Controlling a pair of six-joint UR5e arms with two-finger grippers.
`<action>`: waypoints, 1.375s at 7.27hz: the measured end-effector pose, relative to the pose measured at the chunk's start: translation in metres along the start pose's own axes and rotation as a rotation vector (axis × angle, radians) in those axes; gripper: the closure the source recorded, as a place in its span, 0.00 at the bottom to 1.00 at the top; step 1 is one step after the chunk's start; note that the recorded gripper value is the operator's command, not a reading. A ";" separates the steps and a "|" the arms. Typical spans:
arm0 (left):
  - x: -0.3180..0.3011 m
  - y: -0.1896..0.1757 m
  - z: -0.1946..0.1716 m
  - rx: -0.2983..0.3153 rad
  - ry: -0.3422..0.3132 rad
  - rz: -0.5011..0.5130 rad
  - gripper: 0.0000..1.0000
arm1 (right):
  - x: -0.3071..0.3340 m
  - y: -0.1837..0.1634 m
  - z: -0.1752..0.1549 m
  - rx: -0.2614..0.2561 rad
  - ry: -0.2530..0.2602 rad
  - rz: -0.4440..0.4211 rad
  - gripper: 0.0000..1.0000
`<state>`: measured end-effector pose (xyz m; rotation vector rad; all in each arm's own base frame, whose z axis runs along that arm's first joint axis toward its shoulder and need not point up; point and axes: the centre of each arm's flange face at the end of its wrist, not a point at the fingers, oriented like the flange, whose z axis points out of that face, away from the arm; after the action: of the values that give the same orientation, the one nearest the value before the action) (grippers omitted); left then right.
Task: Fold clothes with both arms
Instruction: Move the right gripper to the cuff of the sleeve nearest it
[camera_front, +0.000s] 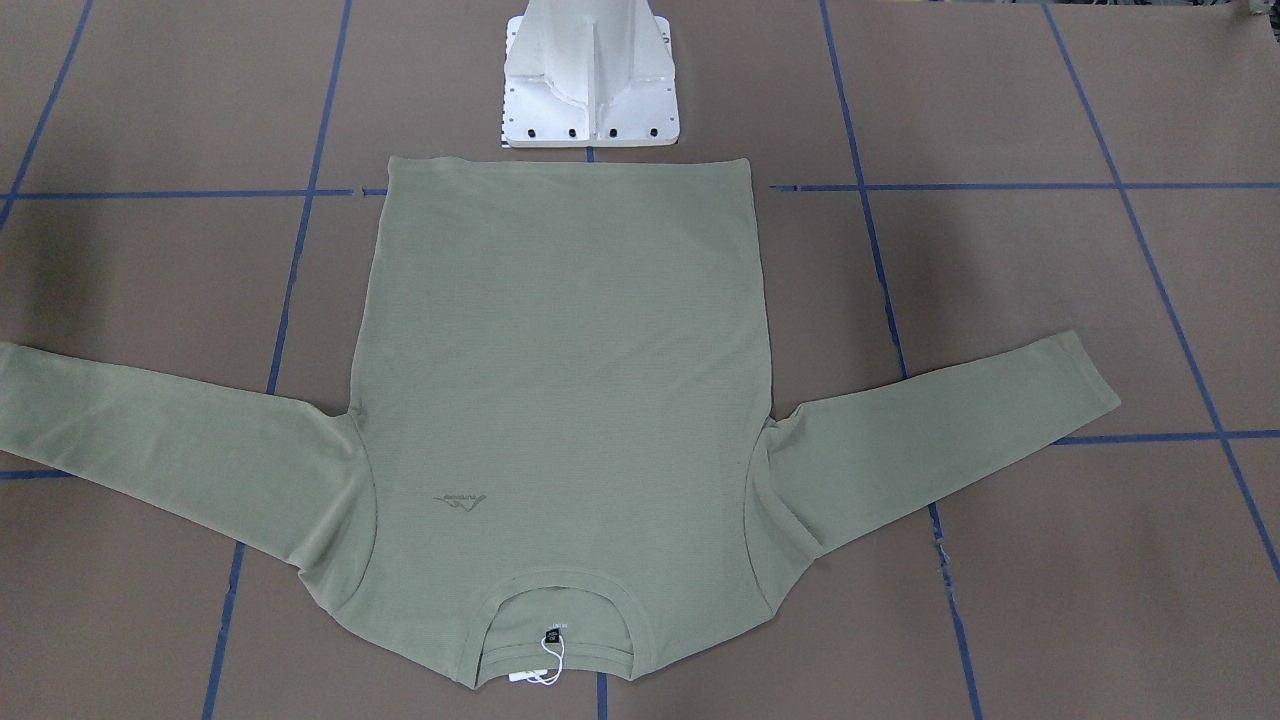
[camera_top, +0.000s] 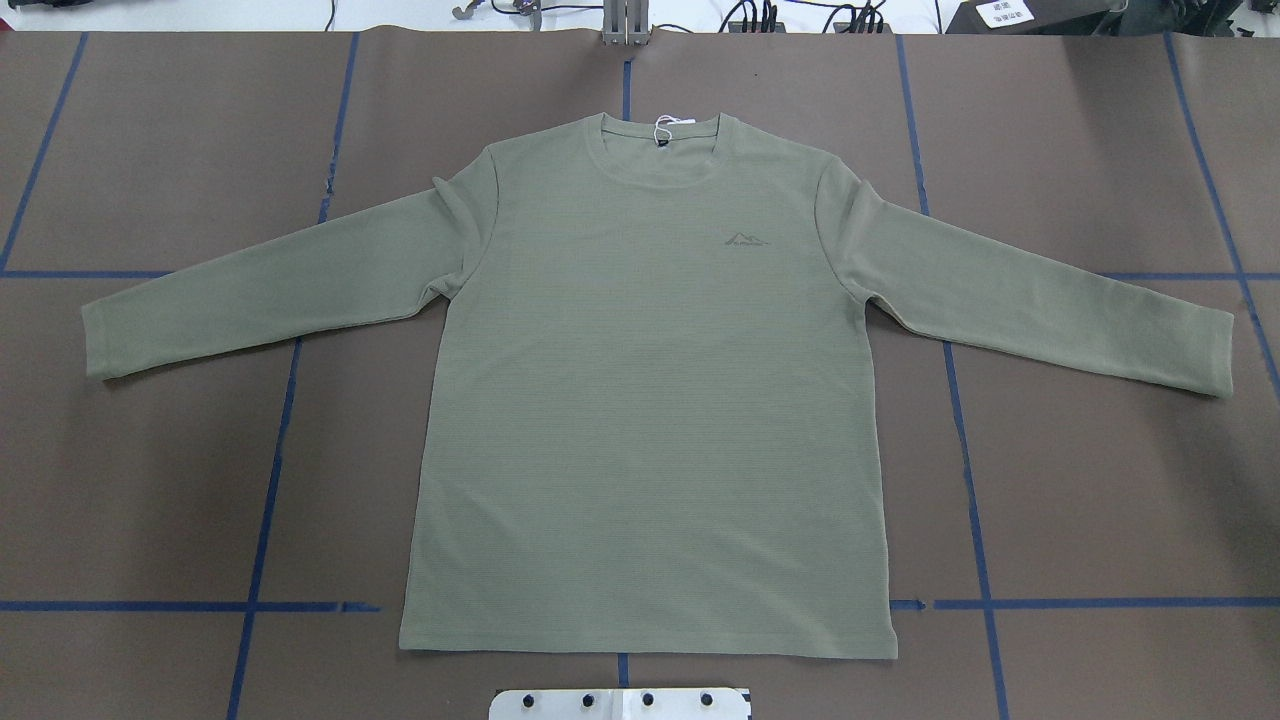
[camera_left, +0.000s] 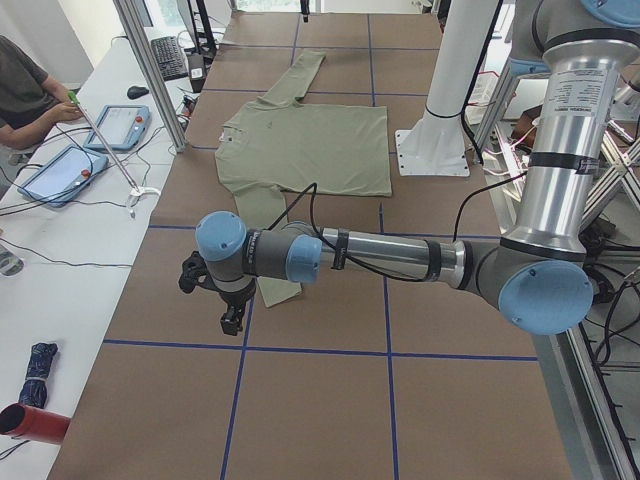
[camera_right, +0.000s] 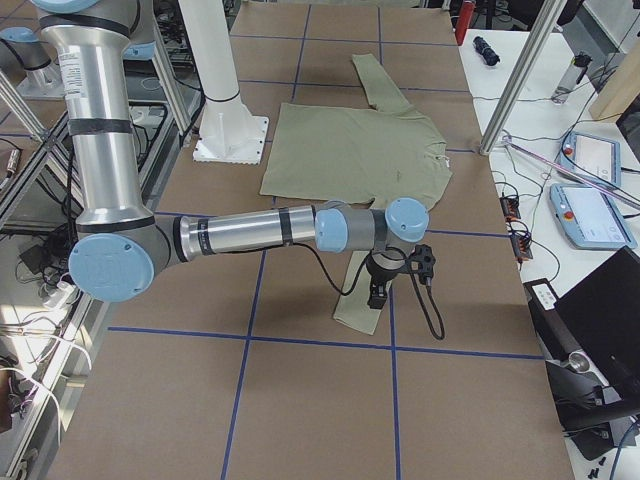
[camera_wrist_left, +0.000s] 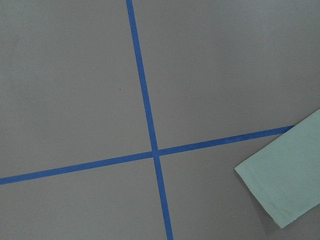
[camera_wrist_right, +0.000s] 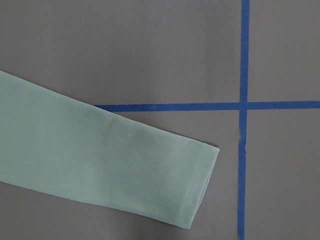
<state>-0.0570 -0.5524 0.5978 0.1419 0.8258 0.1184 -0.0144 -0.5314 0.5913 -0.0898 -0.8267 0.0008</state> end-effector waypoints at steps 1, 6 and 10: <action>0.003 0.002 -0.003 0.007 -0.001 -0.011 0.00 | 0.003 -0.002 0.004 -0.007 0.002 0.011 0.00; 0.012 0.019 -0.003 0.032 0.036 0.003 0.00 | 0.024 -0.027 0.044 0.054 -0.027 -0.085 0.00; 0.033 0.020 -0.005 0.059 0.097 0.047 0.00 | 0.005 -0.038 0.085 0.099 -0.056 -0.100 0.00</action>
<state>-0.0393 -0.5273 0.5740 0.2123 0.9235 0.1461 -0.0746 -0.5619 0.6547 0.0450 -0.8849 -0.0501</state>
